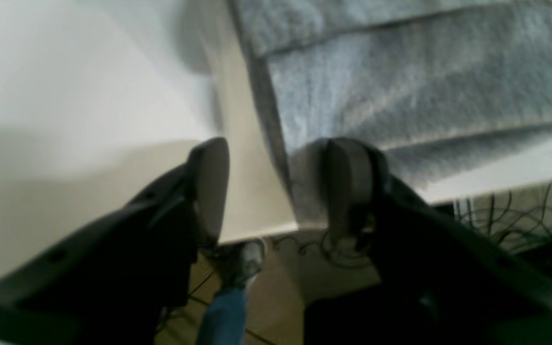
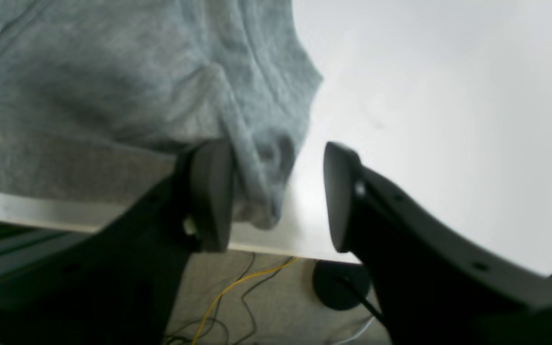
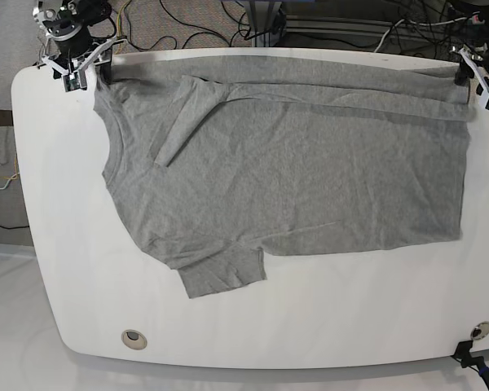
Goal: Fold the T-shirt properly
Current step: 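Grasp the folded edge again with both grippers and pull it back, then move both grippers down to grasp the shirt hem corners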
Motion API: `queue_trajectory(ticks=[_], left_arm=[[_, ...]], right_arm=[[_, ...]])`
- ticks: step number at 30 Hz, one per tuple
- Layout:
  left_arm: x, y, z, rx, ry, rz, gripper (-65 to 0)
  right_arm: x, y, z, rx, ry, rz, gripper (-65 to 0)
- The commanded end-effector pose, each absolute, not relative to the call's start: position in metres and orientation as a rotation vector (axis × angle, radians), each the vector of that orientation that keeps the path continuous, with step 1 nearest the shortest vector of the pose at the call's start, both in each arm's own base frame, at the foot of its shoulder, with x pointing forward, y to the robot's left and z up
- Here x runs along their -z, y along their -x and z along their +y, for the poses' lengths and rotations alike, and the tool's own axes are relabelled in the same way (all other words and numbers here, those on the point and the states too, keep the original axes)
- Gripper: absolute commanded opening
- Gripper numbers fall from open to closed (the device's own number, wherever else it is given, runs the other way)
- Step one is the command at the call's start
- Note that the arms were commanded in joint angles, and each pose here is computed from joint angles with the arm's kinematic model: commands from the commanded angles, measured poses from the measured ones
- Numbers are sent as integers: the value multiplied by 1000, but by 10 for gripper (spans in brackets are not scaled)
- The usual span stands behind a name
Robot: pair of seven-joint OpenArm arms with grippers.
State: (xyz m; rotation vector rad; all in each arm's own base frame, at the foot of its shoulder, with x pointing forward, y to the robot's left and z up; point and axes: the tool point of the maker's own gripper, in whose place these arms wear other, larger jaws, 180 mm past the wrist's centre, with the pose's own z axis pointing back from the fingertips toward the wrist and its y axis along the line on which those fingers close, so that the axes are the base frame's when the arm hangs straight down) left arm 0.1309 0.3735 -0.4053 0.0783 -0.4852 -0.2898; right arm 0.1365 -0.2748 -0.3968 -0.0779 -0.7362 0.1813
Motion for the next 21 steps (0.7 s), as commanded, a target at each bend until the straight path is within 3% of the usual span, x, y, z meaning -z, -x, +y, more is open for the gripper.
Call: queue_trajectory(ticks=[1, 14, 21], left_arm=[[376, -152, 387, 305, -135, -565, -337], [317, -195, 373, 267, -201, -818, -337], [308, -222, 362, 199, -179, -933, -339]], right_arm=[[376, -149, -268, -203, 83, -806, -350], [363, -159, -258, -206, 79, -857, -350], [348, -219, -240, -224, 53, -945, -350]])
